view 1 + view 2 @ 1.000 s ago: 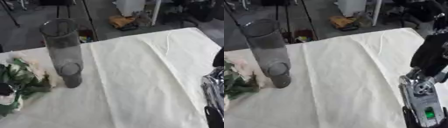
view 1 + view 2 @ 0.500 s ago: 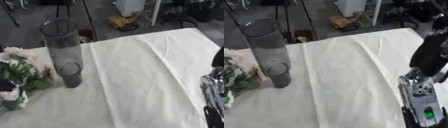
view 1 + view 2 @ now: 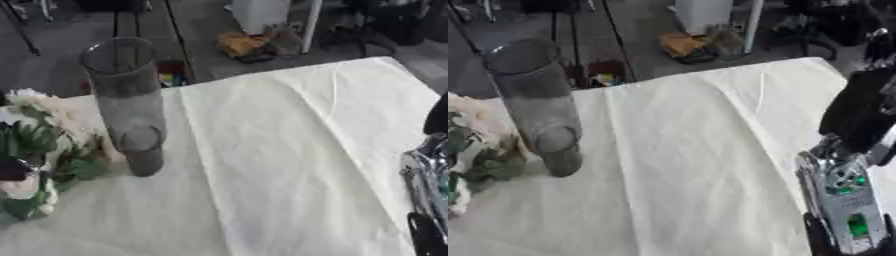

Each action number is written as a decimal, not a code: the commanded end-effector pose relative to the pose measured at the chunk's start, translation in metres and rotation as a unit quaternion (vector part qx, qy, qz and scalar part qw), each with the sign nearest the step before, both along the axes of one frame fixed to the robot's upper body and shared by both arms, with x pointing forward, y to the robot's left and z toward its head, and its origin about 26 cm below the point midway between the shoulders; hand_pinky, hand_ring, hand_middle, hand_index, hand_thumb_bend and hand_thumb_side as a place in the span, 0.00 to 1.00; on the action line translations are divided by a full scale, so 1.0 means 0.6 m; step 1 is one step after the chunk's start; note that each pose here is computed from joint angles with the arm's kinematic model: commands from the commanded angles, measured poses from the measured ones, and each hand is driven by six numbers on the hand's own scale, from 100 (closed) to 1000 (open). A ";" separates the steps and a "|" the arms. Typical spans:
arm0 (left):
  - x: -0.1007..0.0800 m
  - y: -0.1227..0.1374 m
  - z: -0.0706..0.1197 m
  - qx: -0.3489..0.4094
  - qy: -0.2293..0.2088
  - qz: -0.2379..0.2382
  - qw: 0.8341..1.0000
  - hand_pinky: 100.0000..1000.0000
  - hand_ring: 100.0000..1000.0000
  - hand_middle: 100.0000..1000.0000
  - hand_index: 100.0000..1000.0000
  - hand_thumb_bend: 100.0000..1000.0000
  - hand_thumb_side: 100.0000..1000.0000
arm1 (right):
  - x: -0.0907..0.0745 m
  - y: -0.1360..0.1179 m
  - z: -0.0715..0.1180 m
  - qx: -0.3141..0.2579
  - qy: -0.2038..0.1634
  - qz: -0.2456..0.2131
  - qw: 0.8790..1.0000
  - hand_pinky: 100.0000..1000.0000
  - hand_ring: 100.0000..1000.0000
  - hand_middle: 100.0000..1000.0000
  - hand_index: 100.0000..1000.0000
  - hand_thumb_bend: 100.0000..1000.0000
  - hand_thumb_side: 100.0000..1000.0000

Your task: Arrange flowers into the vase.

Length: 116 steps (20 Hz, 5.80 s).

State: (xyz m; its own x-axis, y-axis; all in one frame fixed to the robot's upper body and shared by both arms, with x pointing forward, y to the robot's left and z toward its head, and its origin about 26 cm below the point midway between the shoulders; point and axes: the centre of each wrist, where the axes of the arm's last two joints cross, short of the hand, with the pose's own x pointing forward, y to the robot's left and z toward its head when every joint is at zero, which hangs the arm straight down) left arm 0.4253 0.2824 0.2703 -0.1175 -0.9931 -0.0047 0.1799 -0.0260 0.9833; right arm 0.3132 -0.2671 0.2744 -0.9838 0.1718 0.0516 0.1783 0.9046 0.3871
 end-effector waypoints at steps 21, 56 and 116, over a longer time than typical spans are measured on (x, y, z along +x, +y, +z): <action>-0.016 0.007 0.058 0.000 -0.026 0.007 1.000 0.23 0.46 0.56 0.76 0.00 0.59 | -0.005 -0.002 0.006 0.009 -0.012 -0.002 1.000 0.68 0.78 0.74 0.82 0.00 0.68; -0.021 -0.006 0.063 -0.004 -0.048 0.010 0.999 0.36 0.57 0.61 0.21 0.00 0.35 | -0.005 -0.002 0.008 0.016 -0.014 -0.003 1.000 0.68 0.78 0.73 0.81 0.00 0.67; -0.139 0.031 0.226 -0.342 -0.363 -0.009 0.867 0.26 0.51 0.51 0.16 0.00 0.42 | -0.006 -0.006 0.006 0.028 -0.009 -0.017 0.999 0.68 0.78 0.73 0.81 0.00 0.62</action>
